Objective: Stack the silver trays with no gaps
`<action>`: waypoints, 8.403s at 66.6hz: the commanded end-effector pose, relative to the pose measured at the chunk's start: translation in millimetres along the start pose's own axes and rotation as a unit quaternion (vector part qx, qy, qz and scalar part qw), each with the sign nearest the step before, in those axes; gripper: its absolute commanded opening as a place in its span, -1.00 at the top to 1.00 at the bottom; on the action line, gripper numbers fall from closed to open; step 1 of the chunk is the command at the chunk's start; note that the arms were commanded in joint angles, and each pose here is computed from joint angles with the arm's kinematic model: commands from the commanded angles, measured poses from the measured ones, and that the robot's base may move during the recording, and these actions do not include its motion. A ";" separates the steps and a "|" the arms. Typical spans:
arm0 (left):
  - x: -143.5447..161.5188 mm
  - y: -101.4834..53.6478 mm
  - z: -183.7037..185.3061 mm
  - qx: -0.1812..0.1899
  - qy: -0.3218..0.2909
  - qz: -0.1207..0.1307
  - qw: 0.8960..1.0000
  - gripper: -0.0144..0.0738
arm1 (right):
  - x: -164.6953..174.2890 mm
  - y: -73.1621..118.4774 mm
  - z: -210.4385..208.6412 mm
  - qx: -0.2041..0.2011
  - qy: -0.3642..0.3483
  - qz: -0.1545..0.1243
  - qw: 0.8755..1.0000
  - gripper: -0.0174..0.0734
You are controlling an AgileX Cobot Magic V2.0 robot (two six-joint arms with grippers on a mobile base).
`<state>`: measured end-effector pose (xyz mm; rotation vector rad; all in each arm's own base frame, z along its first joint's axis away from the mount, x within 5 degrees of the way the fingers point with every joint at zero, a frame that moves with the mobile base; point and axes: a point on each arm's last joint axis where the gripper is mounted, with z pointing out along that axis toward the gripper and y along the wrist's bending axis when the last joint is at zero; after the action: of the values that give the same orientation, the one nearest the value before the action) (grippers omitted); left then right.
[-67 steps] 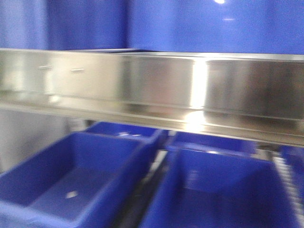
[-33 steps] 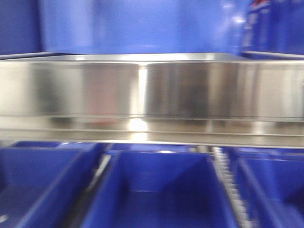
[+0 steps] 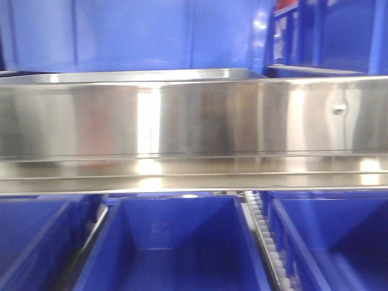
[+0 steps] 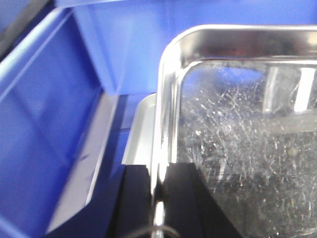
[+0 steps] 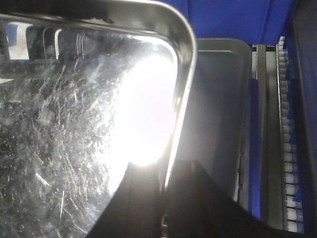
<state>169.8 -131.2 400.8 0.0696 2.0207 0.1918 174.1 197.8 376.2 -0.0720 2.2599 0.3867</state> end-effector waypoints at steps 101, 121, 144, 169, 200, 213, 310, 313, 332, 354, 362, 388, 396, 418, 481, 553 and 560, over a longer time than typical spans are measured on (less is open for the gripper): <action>-13.4 -7.9 15.1 0.141 0.041 -0.088 0.985 0.70 | -39.6 17.8 12.1 -0.037 -0.035 0.003 0.999 0.65; -11.1 -0.8 59.7 0.150 0.094 -0.118 0.977 0.70 | -60.1 16.2 68.0 -0.024 0.015 0.021 0.999 0.65; 3.2 5.9 117.3 0.133 0.157 -0.120 0.971 0.70 | -44.4 20.8 121.6 -0.012 0.054 0.028 0.998 0.65; 19.5 -2.7 141.4 0.115 0.203 -0.106 0.967 0.70 | -39.5 14.5 143.9 0.000 0.073 0.044 0.996 0.65; 20.6 -1.4 141.4 0.106 0.209 -0.113 0.966 0.25 | -39.9 10.2 145.4 0.009 0.078 0.038 0.996 0.32; 19.7 3.5 142.2 0.078 0.205 -0.116 0.969 -0.19 | -40.1 7.5 145.5 0.021 0.078 0.029 0.996 -0.17; 18.3 49.9 -6.8 0.272 -0.097 -0.182 0.940 0.66 | -48.5 8.5 11.5 -0.128 -0.096 -0.089 0.983 0.65; 24.6 50.5 -15.6 0.293 -0.118 -0.182 0.931 0.66 | -41.2 6.8 3.3 -0.143 -0.108 -0.102 0.979 0.65; 65.5 60.8 -44.5 0.343 -0.200 -0.131 0.908 0.66 | 2.5 -15.2 -36.8 -0.203 -0.160 -0.171 0.951 0.65; 100.4 74.5 -57.6 0.354 -0.248 -0.103 0.896 0.66 | 47.9 -65.9 -66.6 -0.226 -0.187 -0.166 0.942 0.65; 105.7 78.4 -60.6 0.354 -0.255 -0.106 0.893 0.66 | 59.0 -81.3 -78.0 -0.232 -0.204 -0.159 0.938 0.65; 105.7 78.8 -61.0 0.354 -0.256 -0.107 0.893 0.66 | 66.1 -104.0 -104.6 -0.243 -0.247 -0.139 0.928 0.65; 105.7 78.8 -61.0 0.354 -0.256 -0.107 0.893 0.66 | 66.0 -104.0 -104.9 -0.244 -0.248 -0.139 0.927 0.65; 105.7 78.8 -61.0 0.354 -0.256 -0.107 0.893 0.66 | 66.0 -104.0 -104.9 -0.244 -0.248 -0.139 0.927 0.65; 105.7 78.8 -61.0 0.354 -0.256 -0.107 0.893 0.66 | 137.7 -186.1 -68.2 0.057 -0.371 -0.135 0.917 0.65; 105.8 78.8 -61.1 0.354 -0.256 -0.107 0.893 0.66 | 187.7 -209.1 -42.5 0.123 -0.365 -0.087 0.919 0.65; 105.8 78.8 -61.1 0.354 -0.256 -0.107 0.893 0.66 | 187.7 -209.1 -42.5 0.123 -0.365 -0.087 0.919 0.65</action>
<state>66.7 -45.4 345.0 0.3101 1.4803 -0.6443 56.9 0.5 207.5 0.0075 1.5468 0.0186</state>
